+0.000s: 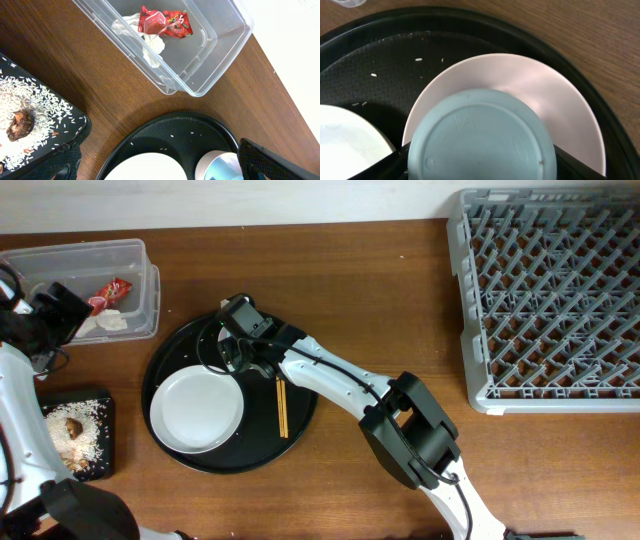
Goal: Sort waste into correct bins and load items into the dishwasher rack
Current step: 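Carry the cup right and place it in the grey dish rack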
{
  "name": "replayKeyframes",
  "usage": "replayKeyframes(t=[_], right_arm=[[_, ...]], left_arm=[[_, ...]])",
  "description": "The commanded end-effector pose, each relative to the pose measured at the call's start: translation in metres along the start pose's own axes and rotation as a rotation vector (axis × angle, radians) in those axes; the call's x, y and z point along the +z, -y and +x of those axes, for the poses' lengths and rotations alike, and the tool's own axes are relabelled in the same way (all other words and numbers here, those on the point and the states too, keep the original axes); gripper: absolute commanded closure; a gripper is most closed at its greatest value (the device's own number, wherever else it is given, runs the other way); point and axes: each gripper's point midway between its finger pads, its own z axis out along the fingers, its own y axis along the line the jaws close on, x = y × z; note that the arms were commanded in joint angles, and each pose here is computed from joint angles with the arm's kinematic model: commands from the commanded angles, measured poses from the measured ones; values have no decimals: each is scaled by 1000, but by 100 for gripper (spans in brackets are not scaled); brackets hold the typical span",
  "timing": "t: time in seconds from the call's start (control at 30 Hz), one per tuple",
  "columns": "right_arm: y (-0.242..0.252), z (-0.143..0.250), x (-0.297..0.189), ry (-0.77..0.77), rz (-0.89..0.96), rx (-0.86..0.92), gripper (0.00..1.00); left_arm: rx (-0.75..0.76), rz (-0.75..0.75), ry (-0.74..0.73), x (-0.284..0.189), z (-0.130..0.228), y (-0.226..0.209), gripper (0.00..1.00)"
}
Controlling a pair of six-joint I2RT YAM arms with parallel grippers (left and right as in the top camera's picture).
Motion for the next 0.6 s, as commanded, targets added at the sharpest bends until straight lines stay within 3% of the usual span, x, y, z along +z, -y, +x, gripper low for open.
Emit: replayKeyframes(t=[0.0,0.37,0.57], right_arm=[[-2,-13,-7,34,5,7,34],[27,-73,-77,173,9,65,39],[112,-136,-195,367,87,176,39]], left_arm=[[-12,1,-1,0,-1,-1,1],[-12,1,-1,0,-1,-1,1],[-12,1,-1,0,-1,-1,1]])
